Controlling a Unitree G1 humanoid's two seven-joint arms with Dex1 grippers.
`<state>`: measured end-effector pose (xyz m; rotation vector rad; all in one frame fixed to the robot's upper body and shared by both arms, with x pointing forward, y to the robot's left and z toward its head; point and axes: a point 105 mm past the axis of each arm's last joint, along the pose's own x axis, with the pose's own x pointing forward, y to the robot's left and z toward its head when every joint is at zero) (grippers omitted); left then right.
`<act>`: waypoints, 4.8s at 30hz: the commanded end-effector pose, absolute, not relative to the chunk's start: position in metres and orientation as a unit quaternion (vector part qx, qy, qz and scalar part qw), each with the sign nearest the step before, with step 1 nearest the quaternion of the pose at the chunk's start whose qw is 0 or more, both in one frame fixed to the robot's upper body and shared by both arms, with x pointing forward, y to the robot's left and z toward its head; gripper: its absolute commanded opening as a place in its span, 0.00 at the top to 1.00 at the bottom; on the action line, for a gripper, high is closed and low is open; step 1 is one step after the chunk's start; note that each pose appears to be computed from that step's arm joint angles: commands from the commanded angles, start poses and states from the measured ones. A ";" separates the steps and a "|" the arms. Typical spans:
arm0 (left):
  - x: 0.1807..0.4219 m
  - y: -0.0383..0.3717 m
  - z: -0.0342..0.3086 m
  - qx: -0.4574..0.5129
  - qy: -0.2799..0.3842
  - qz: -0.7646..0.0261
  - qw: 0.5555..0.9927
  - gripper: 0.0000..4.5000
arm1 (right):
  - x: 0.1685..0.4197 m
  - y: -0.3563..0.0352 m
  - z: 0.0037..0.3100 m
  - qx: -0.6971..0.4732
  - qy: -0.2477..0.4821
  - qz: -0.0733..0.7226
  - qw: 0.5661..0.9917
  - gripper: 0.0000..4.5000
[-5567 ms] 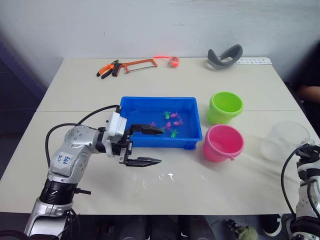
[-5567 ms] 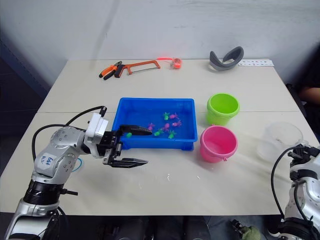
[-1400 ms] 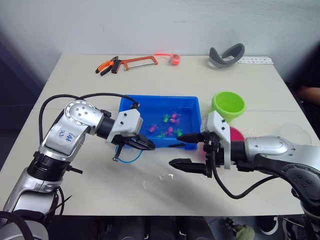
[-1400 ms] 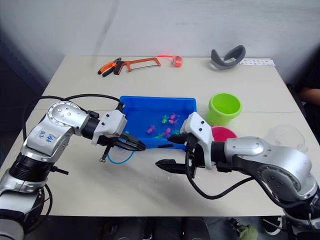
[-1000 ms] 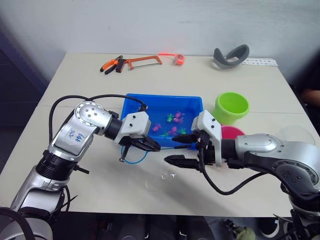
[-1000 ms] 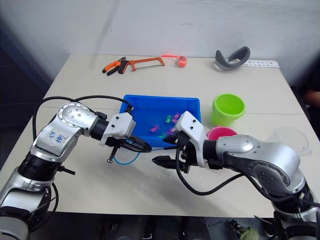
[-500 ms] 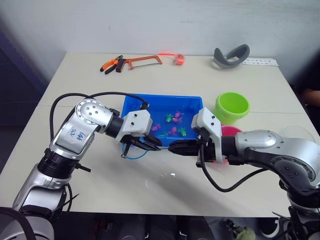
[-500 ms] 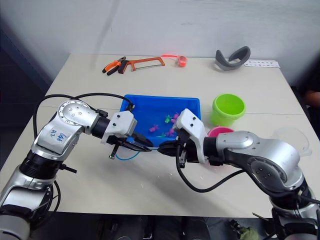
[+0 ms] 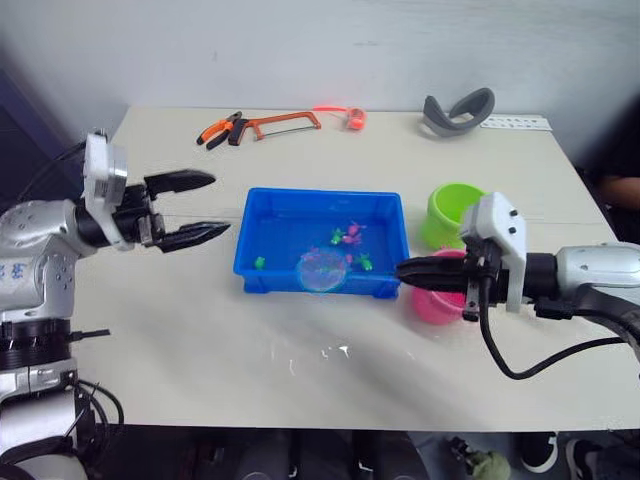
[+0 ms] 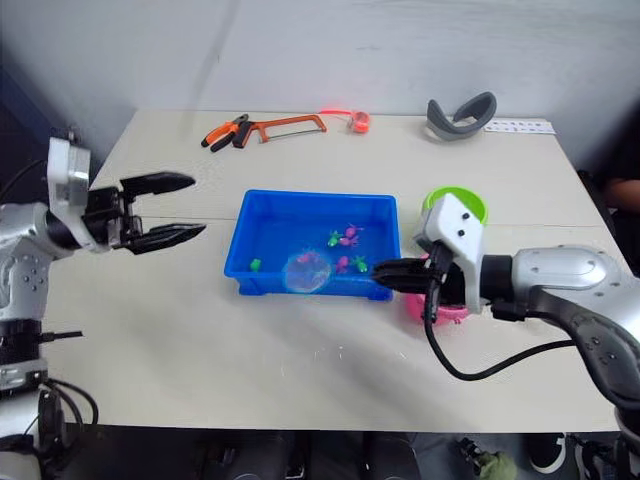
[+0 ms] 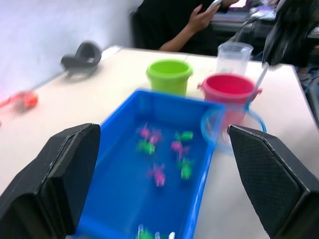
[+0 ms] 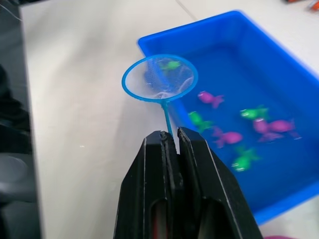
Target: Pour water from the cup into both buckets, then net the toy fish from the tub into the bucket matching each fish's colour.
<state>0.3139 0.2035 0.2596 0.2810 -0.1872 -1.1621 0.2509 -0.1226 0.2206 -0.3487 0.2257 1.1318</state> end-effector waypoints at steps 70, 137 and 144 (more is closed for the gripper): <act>0.302 0.191 0.195 0.122 -0.047 -0.547 0.827 0.01 | 0.328 -0.131 0.189 -0.391 0.089 0.482 0.779 1.00; 0.322 0.059 0.221 0.132 -0.047 -0.710 0.690 0.01 | 0.202 -0.278 0.199 -0.570 -0.025 0.182 0.801 1.00; 0.322 0.061 0.220 0.131 -0.045 -0.705 0.696 0.01 | 0.198 -0.274 0.186 -0.660 -0.048 0.207 0.721 1.00</act>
